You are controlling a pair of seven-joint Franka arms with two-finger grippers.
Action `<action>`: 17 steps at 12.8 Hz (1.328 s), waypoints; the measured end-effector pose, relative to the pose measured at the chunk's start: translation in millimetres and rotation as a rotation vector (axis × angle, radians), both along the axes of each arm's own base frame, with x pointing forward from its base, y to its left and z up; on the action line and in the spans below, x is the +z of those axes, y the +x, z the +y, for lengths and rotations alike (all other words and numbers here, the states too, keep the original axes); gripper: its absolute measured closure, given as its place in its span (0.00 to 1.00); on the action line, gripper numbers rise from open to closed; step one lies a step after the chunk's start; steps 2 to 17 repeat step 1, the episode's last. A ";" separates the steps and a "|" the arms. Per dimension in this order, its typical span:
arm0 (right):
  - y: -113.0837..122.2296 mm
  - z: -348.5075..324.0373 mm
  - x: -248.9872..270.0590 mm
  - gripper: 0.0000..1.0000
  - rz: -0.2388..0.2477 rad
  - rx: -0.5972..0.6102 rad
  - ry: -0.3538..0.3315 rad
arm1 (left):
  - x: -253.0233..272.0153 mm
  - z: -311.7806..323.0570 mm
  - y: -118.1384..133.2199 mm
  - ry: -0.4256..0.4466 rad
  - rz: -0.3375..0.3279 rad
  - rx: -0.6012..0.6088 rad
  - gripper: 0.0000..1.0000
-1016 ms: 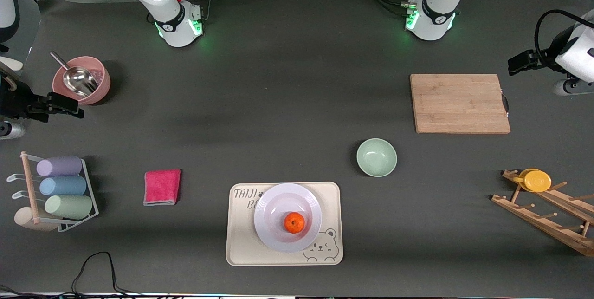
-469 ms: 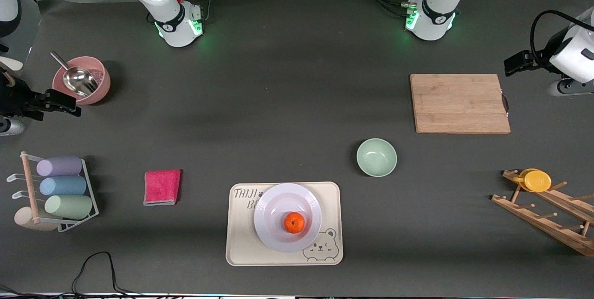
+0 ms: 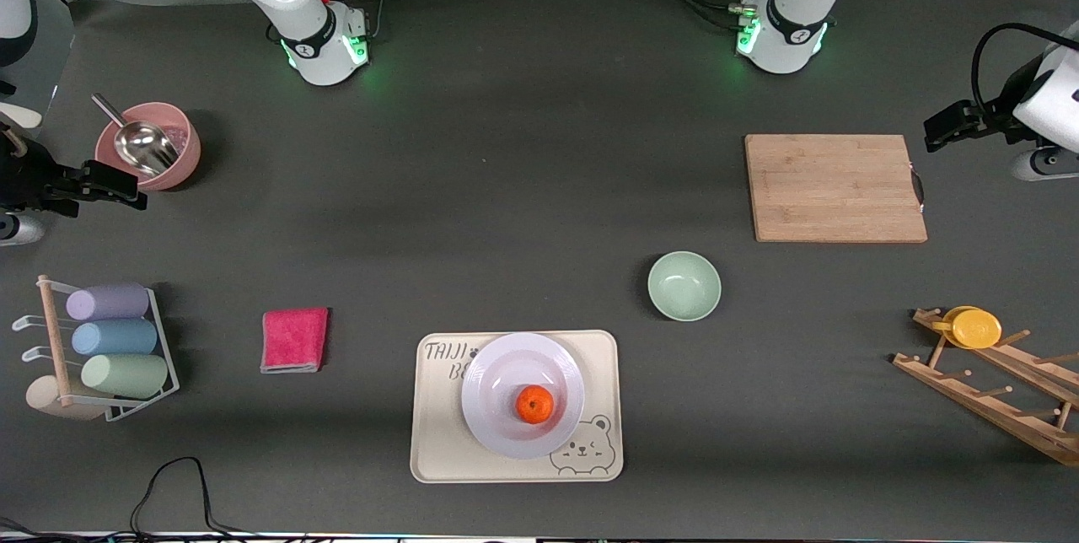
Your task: Place orange and plate with both arms
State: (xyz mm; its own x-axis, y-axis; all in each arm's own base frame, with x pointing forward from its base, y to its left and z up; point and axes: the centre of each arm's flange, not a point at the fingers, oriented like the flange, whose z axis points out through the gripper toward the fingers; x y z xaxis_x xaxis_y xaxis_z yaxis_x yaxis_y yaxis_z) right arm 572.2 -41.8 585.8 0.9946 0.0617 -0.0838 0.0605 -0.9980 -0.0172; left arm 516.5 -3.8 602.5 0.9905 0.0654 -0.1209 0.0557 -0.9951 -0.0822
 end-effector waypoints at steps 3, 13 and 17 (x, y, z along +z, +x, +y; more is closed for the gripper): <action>-0.1 0.0 0.3 0.00 -0.001 0.000 0.000 | 1.9 3.0 -1.0 -0.001 -0.004 0.006 0.00; -0.1 0.0 0.3 0.00 -0.001 0.000 0.000 | 1.9 3.0 -1.0 -0.001 -0.004 0.006 0.00; -0.1 0.0 0.3 0.00 -0.001 0.000 0.000 | 1.9 3.0 -1.0 -0.001 -0.004 0.006 0.00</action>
